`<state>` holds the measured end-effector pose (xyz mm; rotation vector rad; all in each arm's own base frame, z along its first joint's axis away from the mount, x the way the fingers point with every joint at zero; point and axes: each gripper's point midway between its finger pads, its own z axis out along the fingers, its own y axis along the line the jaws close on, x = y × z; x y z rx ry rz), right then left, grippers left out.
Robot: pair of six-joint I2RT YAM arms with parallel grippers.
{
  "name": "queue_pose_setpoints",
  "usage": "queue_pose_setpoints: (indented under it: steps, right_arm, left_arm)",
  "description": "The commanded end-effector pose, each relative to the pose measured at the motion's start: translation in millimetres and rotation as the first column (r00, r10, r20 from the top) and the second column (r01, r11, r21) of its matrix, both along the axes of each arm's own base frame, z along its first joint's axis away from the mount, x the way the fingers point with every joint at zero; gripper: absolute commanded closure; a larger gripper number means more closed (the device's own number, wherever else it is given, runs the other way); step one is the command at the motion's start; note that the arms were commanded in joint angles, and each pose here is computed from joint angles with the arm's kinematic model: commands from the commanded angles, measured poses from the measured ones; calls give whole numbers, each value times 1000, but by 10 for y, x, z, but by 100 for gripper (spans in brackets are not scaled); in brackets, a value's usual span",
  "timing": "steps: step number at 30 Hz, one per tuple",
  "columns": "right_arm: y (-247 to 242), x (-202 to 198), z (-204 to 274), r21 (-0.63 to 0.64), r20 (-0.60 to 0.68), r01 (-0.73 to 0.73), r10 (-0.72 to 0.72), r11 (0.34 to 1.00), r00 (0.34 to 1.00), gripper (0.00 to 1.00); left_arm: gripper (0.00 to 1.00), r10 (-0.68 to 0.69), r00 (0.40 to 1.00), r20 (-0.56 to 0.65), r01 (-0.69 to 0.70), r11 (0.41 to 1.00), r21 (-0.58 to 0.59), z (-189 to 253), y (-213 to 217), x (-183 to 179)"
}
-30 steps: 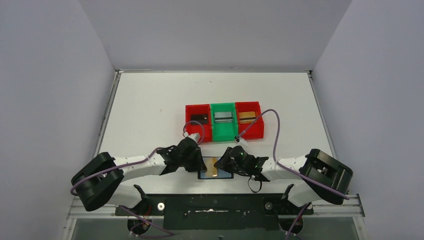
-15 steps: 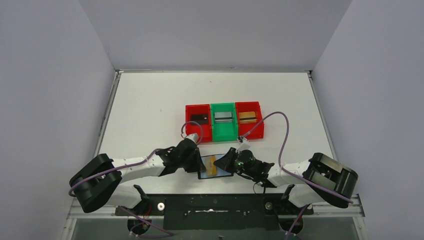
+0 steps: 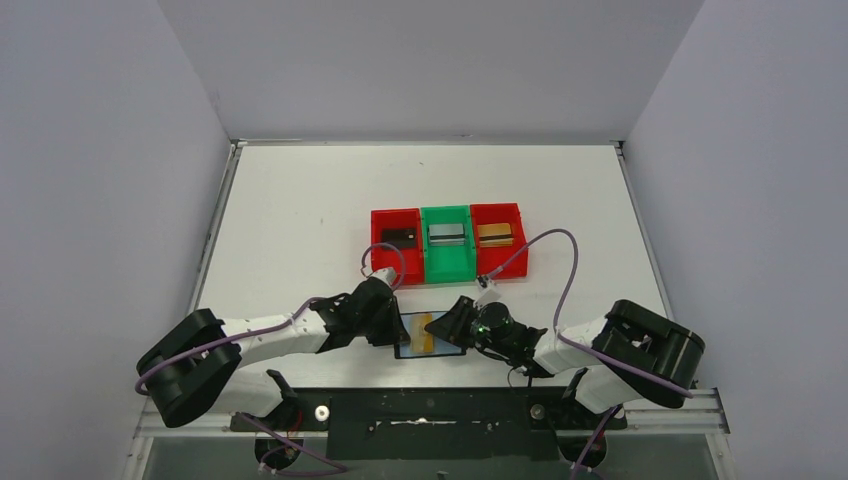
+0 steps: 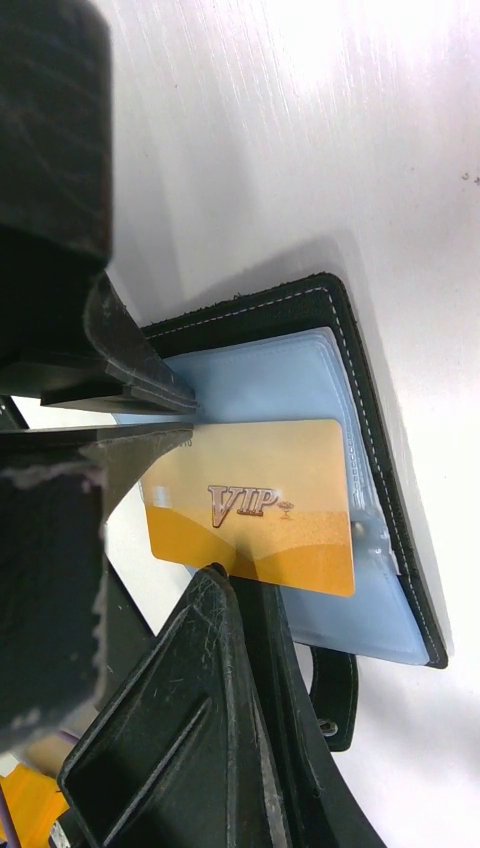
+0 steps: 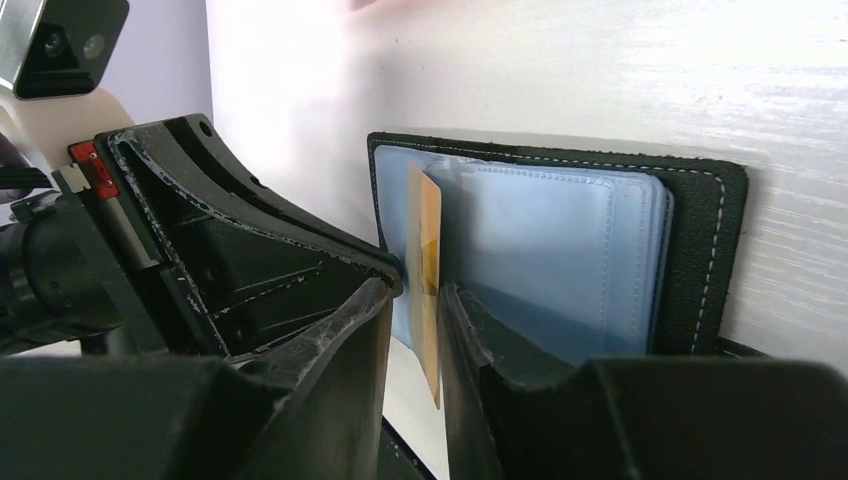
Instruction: Take the credit cards out of the card holder
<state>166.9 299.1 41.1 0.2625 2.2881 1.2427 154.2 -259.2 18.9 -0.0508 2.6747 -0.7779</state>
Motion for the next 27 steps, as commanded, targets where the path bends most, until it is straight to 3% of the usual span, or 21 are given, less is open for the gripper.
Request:
queue_pose_setpoints:
  steps: [1, 5, 12, 18, 27]
  right_arm:
    - [118, 46, 177, 66, 42, -23, 20, 998, 999, 74]
    - [144, 46, 151, 56, 38, -35, 33, 998, 999, 79]
    - [43, 82, 95, 6, 23, 14, -14, 1000, 1000, 100]
    - [-102, 113, 98, -45, 33, 64, -62, 997, 998, 100]
    - [-144, 96, 157, -23, 33, 77, -76, 997, 997, 89]
  left_arm:
    - [91, -8, 1000, -8, 8, 999, 47, -91, 106, -61]
    - [91, -6, 1000, -3, 6, 999, 50, -80, 104, -45]
    - [91, 3, 1000, 2, -4, 998, 61, -75, 146, -49]
    - [91, 15, 1000, 12, -15, 998, 62, -67, 171, -38]
    - [91, -14, 1000, 2, 13, 997, 74, -120, 141, -42]
